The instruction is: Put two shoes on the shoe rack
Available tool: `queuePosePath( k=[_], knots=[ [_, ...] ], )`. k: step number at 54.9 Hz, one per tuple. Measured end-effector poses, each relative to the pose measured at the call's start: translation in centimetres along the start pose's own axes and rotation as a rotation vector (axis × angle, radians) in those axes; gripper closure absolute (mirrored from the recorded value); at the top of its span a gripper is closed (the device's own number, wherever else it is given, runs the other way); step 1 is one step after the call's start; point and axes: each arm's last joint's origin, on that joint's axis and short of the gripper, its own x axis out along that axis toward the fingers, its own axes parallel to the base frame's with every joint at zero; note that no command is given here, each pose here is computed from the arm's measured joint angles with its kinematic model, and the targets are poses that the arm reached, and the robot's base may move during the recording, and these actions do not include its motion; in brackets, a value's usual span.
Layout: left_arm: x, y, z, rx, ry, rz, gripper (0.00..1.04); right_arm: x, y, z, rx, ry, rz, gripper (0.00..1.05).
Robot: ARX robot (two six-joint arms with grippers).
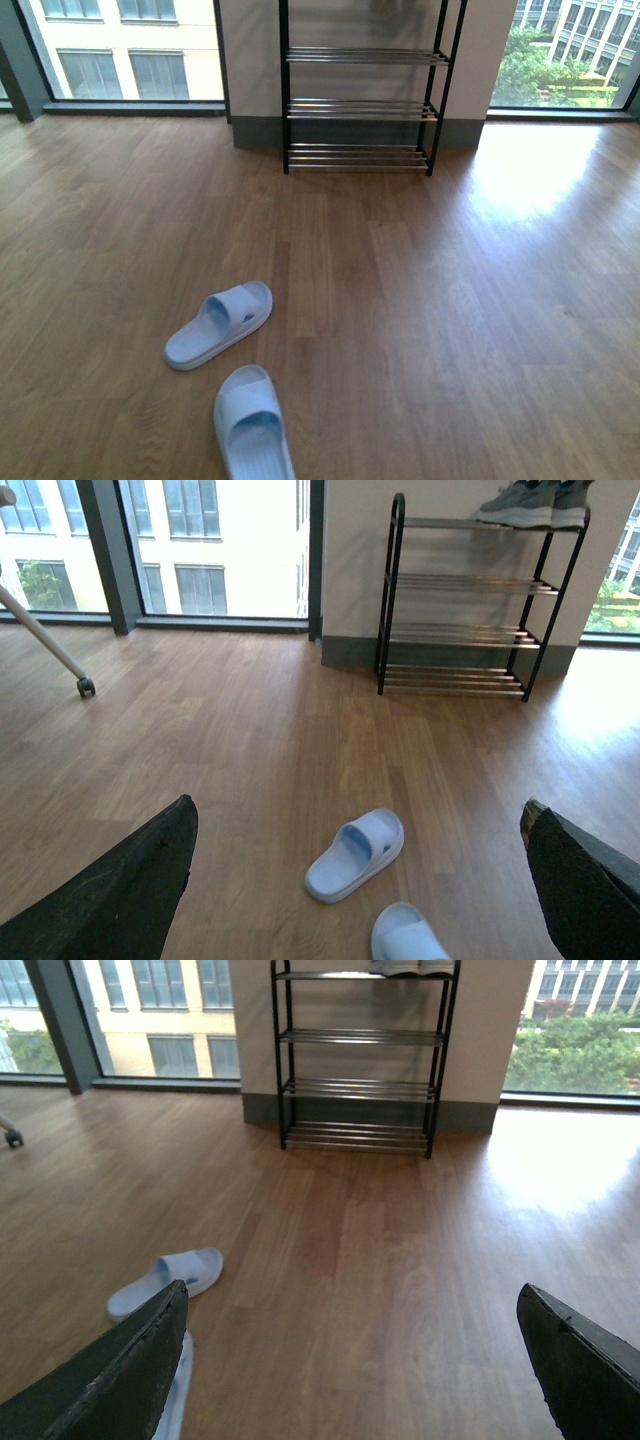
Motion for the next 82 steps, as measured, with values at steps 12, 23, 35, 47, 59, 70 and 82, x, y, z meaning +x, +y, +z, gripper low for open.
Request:
queuePosePath(
  k=[12, 23, 35, 47, 59, 70, 82],
  knots=[
    [0.00, 0.01, 0.00, 0.000, 0.000, 0.003, 0.09, 0.00, 0.01, 0.00, 0.000, 0.000, 0.003, 0.09],
    [0.00, 0.01, 0.00, 0.000, 0.000, 0.002, 0.09, 0.00, 0.01, 0.00, 0.000, 0.000, 0.002, 0.09],
    [0.00, 0.01, 0.00, 0.000, 0.000, 0.002, 0.09, 0.00, 0.00, 0.00, 0.000, 0.000, 0.000, 0.09],
    [0.00, 0.00, 0.00, 0.000, 0.000, 0.002, 0.09, 0.00, 0.00, 0.00, 0.000, 0.000, 0.000, 0.09],
    [0.00, 0.00, 0.00, 0.000, 0.000, 0.001, 0.09, 0.00, 0.00, 0.00, 0.000, 0.000, 0.000, 0.09],
    [0.00, 0.00, 0.00, 0.000, 0.000, 0.000, 0.09, 0.00, 0.00, 0.00, 0.000, 0.000, 0.000, 0.09],
    [0.00, 0.00, 0.00, 0.000, 0.000, 0.000, 0.09, -0.01, 0.00, 0.01, 0.000, -0.002, 0.000, 0.09]
  ],
)
